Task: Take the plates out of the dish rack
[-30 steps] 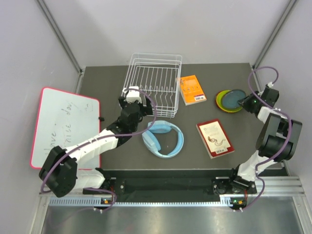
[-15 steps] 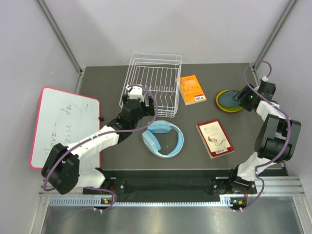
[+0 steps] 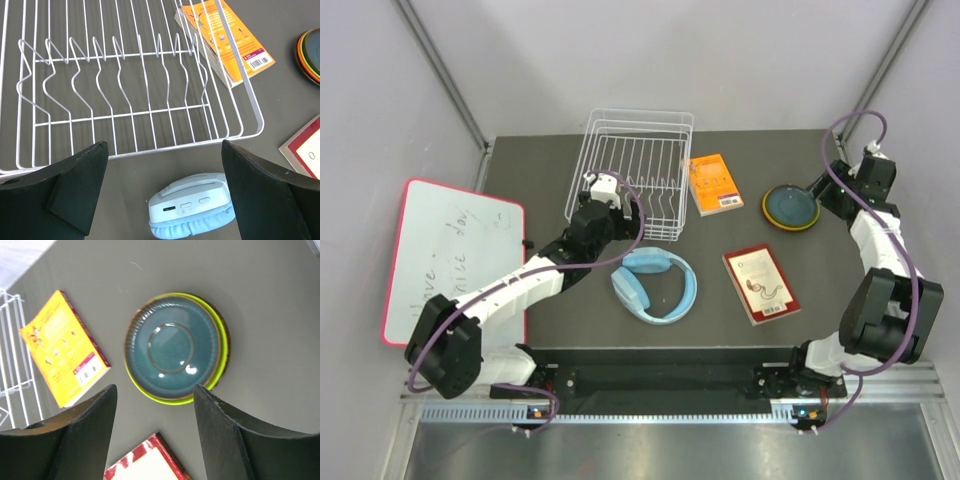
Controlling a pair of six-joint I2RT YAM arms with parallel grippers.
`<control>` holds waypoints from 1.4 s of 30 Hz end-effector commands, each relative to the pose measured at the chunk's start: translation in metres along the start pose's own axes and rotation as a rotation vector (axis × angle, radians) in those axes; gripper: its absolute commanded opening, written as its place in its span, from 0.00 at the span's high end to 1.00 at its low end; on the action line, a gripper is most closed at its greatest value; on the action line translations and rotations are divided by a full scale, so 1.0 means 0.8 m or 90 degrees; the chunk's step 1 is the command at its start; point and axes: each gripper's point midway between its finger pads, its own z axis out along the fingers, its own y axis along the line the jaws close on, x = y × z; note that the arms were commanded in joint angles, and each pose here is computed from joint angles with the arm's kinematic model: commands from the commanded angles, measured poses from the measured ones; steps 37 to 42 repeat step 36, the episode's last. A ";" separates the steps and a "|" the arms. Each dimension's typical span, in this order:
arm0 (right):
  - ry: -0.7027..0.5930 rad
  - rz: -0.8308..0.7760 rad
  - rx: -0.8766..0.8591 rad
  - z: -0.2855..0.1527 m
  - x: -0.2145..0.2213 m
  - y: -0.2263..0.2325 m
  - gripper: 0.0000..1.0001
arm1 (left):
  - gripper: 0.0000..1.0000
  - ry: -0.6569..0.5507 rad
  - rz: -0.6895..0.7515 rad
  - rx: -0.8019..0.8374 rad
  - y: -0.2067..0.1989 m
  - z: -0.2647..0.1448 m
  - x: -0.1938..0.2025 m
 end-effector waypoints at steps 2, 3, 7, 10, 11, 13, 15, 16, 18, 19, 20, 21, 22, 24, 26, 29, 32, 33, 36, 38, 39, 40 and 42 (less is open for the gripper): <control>0.006 -0.021 0.001 -0.013 0.009 0.003 0.37 | 0.01 -0.036 -0.018 0.002 -0.004 -0.013 -0.037; -0.006 -0.027 -0.015 -0.024 0.006 0.013 0.37 | 0.01 -0.039 -0.016 -0.005 -0.001 -0.014 -0.039; -0.038 -0.097 -0.071 -0.058 0.035 0.043 0.35 | 0.01 -0.055 -0.002 -0.025 0.008 -0.026 -0.053; -0.115 -0.132 -0.115 -0.095 0.049 0.066 0.33 | 0.01 -0.069 0.000 -0.027 0.010 -0.037 -0.068; -0.139 -0.144 -0.114 -0.104 0.055 0.072 0.32 | 0.01 -0.073 -0.001 -0.027 0.010 -0.043 -0.072; -0.196 -0.147 -0.111 -0.129 0.063 0.069 0.32 | 0.01 -0.078 -0.006 -0.026 0.011 -0.049 -0.076; -0.237 -0.145 -0.085 -0.147 0.075 0.060 0.31 | 0.01 -0.082 -0.012 -0.015 0.008 -0.059 -0.079; -0.245 -0.137 -0.079 -0.151 0.079 0.055 0.31 | 0.01 -0.079 -0.014 -0.003 0.006 -0.062 -0.079; -0.258 -0.144 -0.079 -0.153 0.096 0.047 0.31 | 0.01 -0.081 -0.022 0.005 0.005 -0.070 -0.077; -0.263 -0.145 -0.074 -0.153 0.101 0.043 0.30 | 0.01 -0.080 -0.024 0.008 0.005 -0.072 -0.075; -0.273 -0.144 -0.063 -0.153 0.104 0.038 0.30 | 0.01 -0.080 -0.025 0.007 0.007 -0.076 -0.071; -0.272 -0.147 -0.060 -0.151 0.114 0.031 0.30 | 0.01 -0.077 -0.024 0.004 0.009 -0.078 -0.067; -0.274 -0.152 -0.055 -0.149 0.118 0.028 0.30 | 0.01 -0.082 -0.025 -0.007 0.014 -0.080 -0.068; -0.276 -0.148 -0.036 -0.146 0.122 0.018 0.30 | 0.01 -0.073 -0.017 -0.020 0.021 -0.080 -0.059; -0.297 -0.138 -0.025 -0.147 0.114 0.017 0.29 | 0.01 -0.077 -0.016 -0.037 0.028 -0.080 -0.056; -0.307 -0.133 0.002 -0.145 0.107 0.011 0.24 | 0.01 -0.077 -0.011 -0.034 0.027 -0.077 -0.055; -0.308 -0.139 0.024 -0.141 0.104 0.006 0.22 | 0.01 -0.075 -0.008 -0.035 0.026 -0.074 -0.057; -0.304 -0.144 0.033 -0.138 0.105 0.003 0.22 | 0.01 -0.076 -0.005 -0.033 0.025 -0.074 -0.059; -0.298 -0.158 0.051 -0.132 0.109 -0.004 0.22 | 0.01 -0.083 -0.009 -0.039 0.027 -0.076 -0.064; -0.298 -0.158 0.051 -0.132 0.109 -0.004 0.22 | 0.01 -0.083 -0.009 -0.039 0.027 -0.076 -0.064; -0.298 -0.158 0.051 -0.132 0.109 -0.004 0.22 | 0.01 -0.083 -0.009 -0.039 0.027 -0.076 -0.064; -0.298 -0.158 0.051 -0.132 0.109 -0.004 0.22 | 0.01 -0.083 -0.009 -0.039 0.027 -0.076 -0.064; -0.298 -0.158 0.051 -0.132 0.109 -0.004 0.22 | 0.01 -0.083 -0.009 -0.039 0.027 -0.076 -0.064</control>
